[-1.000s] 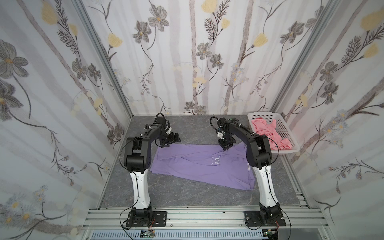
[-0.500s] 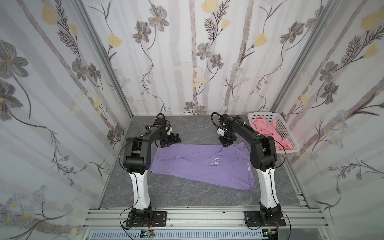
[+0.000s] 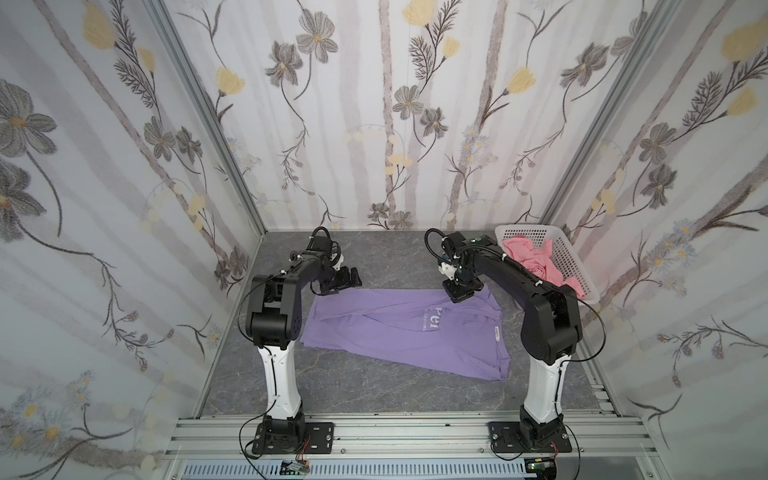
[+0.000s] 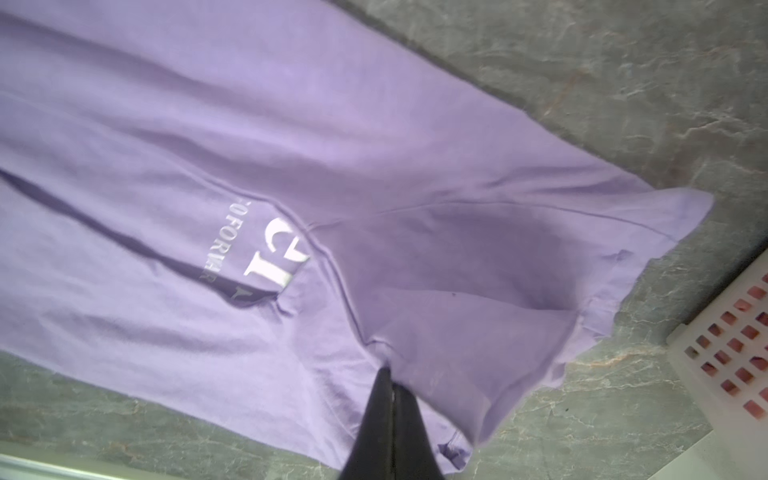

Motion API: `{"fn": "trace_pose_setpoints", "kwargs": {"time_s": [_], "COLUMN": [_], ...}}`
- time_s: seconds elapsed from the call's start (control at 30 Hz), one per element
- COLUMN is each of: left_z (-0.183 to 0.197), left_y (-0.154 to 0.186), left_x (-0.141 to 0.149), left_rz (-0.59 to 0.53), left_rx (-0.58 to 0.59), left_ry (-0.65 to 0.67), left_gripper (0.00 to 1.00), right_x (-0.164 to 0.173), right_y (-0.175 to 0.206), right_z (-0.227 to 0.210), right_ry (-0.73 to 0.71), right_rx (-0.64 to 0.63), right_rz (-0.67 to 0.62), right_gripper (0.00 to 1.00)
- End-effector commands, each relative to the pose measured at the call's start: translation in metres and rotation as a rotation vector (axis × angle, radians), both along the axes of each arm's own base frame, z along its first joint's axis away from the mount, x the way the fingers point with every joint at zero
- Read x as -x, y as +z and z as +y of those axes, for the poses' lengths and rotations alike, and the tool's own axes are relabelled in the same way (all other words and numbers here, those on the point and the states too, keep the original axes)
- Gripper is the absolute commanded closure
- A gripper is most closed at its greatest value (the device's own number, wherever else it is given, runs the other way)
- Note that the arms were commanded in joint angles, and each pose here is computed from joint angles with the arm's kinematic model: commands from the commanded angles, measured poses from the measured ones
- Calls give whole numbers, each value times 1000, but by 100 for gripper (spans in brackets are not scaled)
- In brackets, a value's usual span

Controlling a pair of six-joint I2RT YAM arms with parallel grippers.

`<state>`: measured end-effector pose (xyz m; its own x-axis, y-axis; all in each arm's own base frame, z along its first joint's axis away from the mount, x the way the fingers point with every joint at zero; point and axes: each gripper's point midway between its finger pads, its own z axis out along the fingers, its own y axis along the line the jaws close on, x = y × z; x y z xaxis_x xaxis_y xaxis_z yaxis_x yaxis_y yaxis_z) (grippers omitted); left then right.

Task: Fold and stack t-shirts
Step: Smooth out the T-shirt at the center of the board.

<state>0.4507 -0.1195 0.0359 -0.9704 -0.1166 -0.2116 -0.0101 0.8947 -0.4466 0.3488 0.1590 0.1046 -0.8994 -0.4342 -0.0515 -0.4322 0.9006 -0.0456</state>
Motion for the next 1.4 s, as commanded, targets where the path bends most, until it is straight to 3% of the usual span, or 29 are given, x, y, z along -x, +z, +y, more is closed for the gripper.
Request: {"fn": "trace_pose_setpoints", "kwargs": {"time_s": [0.0,0.23,0.37,0.43,0.53,0.67,0.83,0.97,1.13,1.37], "left_z": [12,11,12,12,12,11,11,2,18,89], "left_y": [-16,-15,-14,-13,-10,-4,-1,-4,-10,-15], "left_x": [22,19,21,23,23,22,21,20,24,67], "left_rz": [105,106,111,115,112,100,76,85,107,207], "left_rx": [-63,-60,-66,-70,-67,-59,-56,-6,-52,-197], "left_ry": [15,18,12,11,13,21,30,32,73,203], "left_gripper": [0,0,0,0,0,0,0,0,0,0], "right_x": [31,92,110,111,103,74,37,11,-8,-18], "right_y": [-3,-22,-28,-25,-11,14,16,-2,-18,-36], "right_z": [17,51,33,23,17,-1,-57,-86,-78,-66], "right_ry": [-13,8,-1,-1,-13,-53,-97,-174,-193,-181], "right_rx": [-21,-26,43,82,86,107,257,258,173,140], "right_rz": [63,201,257,246,197,65,-15,-5,25,68], "right_gripper": [100,100,93,78,66,58,57,58,58,59]}}
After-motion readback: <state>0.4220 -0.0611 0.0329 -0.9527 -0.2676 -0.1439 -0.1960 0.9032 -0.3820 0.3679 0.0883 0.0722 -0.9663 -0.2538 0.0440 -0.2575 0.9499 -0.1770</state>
